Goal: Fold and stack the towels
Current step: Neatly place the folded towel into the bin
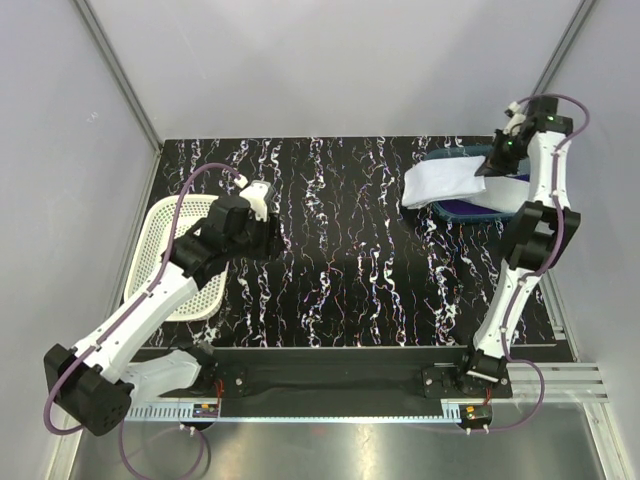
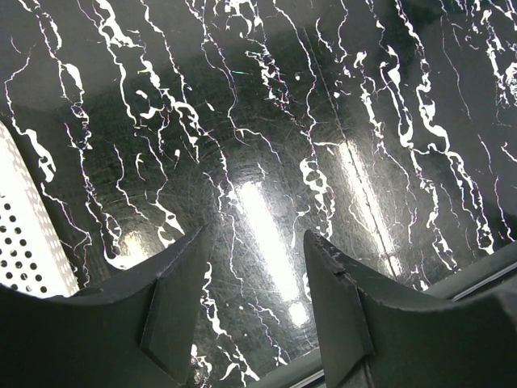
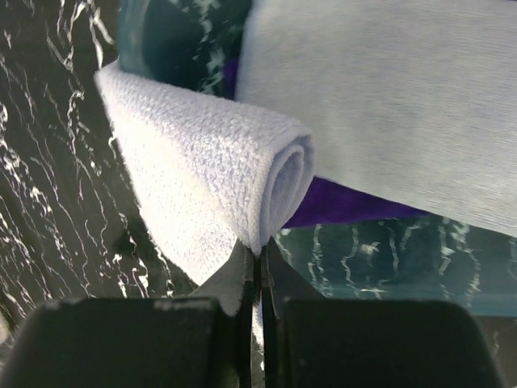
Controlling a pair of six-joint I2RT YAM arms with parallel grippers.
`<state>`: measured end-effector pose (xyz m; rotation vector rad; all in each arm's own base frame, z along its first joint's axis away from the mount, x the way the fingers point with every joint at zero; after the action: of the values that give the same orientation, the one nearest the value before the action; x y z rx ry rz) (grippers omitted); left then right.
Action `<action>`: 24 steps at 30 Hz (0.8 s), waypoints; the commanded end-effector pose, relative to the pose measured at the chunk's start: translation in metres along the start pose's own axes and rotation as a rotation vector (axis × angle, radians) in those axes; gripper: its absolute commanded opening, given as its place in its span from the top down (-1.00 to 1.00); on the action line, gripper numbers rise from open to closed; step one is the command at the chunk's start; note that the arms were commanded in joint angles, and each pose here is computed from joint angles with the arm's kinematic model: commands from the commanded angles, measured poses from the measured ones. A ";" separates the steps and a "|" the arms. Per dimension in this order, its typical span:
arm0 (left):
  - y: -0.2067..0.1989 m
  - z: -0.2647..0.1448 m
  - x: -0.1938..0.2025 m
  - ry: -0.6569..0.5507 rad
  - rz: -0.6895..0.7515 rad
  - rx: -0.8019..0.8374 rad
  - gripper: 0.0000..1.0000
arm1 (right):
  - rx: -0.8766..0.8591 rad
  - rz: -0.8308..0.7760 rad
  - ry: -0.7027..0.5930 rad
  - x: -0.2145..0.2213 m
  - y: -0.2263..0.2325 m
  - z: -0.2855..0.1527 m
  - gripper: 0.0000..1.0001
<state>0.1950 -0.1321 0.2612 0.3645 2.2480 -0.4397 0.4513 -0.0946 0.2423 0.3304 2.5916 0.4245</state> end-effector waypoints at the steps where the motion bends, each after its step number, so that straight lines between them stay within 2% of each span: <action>1: -0.002 0.000 -0.010 -0.033 0.014 0.016 -0.12 | -0.009 0.041 -0.086 -0.014 -0.019 -0.023 1.00; 10: -0.002 0.005 -0.009 -0.010 0.017 0.030 -0.12 | 0.056 0.124 -0.164 -0.029 -0.059 -0.044 1.00; 16: -0.003 0.007 -0.008 -0.002 0.018 0.036 -0.13 | 0.088 0.167 -0.188 -0.032 -0.088 -0.040 1.00; 19: -0.002 0.009 -0.008 0.005 0.018 0.030 -0.13 | 0.143 0.213 -0.181 -0.032 -0.108 -0.030 0.52; 20: -0.002 0.009 -0.008 0.008 0.019 0.032 -0.13 | 0.168 0.232 -0.166 -0.030 -0.116 -0.022 0.02; 22: -0.002 0.010 -0.007 0.013 0.021 0.028 -0.13 | 0.198 0.243 -0.185 -0.034 -0.124 -0.025 -0.34; 24: -0.002 0.010 -0.010 0.007 0.018 0.025 -0.13 | 0.215 0.247 -0.200 -0.036 -0.125 -0.027 -0.54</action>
<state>0.2004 -0.1367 0.2495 0.3925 2.3034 -0.4407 0.4492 -0.2148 0.2238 0.6900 2.4668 0.2710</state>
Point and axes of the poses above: each gripper's point midway between its finger pads, its own z axis out along the fingers, its own y axis along the line the jaws close on, x = y × z, the point moved 10 cm from there along -z, back along the fingers, and after that the axes turned 2 degrees about z, right-handed, at the moved point
